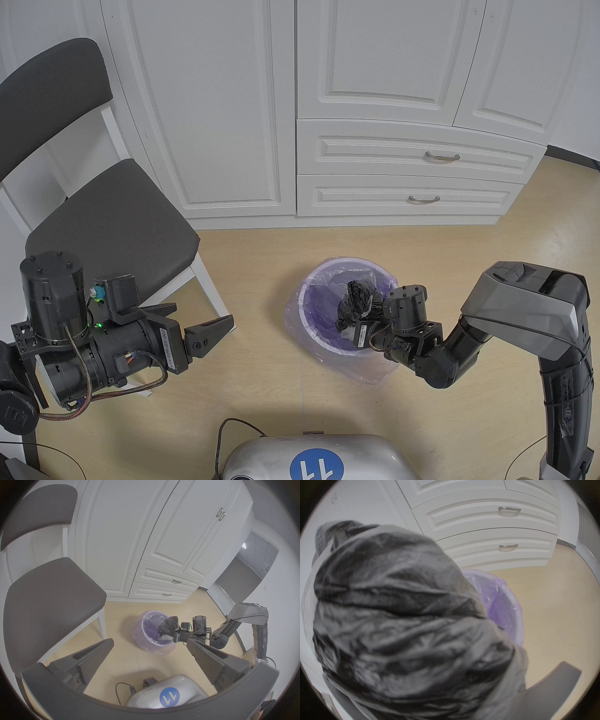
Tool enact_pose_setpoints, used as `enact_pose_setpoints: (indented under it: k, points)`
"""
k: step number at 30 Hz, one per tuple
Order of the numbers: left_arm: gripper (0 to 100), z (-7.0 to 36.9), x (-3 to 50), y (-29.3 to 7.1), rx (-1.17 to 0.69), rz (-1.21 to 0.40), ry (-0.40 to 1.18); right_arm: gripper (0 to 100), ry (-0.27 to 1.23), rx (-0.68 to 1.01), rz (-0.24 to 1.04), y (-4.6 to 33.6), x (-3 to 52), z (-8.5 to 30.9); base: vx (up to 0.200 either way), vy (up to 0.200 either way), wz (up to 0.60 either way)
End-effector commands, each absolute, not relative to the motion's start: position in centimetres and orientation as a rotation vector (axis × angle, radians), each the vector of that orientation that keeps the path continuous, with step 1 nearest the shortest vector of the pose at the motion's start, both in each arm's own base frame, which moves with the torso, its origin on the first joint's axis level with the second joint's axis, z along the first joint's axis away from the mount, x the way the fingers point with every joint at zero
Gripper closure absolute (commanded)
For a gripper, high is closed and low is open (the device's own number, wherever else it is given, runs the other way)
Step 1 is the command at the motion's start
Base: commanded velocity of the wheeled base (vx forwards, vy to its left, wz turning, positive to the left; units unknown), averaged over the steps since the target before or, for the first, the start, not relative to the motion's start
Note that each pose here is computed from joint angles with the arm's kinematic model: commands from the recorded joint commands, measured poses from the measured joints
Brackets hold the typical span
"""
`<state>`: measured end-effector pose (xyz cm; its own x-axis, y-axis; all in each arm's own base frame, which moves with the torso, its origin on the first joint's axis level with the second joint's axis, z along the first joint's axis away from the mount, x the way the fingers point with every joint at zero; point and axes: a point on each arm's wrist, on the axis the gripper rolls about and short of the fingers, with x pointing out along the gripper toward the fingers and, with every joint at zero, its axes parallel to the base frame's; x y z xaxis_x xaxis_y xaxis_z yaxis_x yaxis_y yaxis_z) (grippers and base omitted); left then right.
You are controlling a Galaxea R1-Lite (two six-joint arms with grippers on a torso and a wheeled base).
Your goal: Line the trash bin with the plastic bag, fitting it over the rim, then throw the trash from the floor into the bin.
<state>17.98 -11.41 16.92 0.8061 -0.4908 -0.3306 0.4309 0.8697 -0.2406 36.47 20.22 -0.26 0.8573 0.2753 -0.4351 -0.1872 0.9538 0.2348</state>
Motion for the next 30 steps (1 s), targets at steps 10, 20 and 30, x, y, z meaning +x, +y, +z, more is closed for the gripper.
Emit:
enact_pose_setpoints:
  k: [10,20,30]
  points:
    - [0,17.2,17.8,-11.3,-0.161,-0.497,0.384,100,0.44,0.218,0.259,20.4,36.5,1.3,0.0,0.0,0.0]
    - [0,17.3,17.8,-11.3,-0.163,-0.497,0.38,100,0.348,0.37,0.275,20.8,36.6,4.8,0.0,0.0,0.0]
    - [0,17.1,17.9,-11.4,-0.162,-0.499,0.382,100,0.323,0.398,0.28,21.5,38.0,1.5,0.0,0.0,0.0]
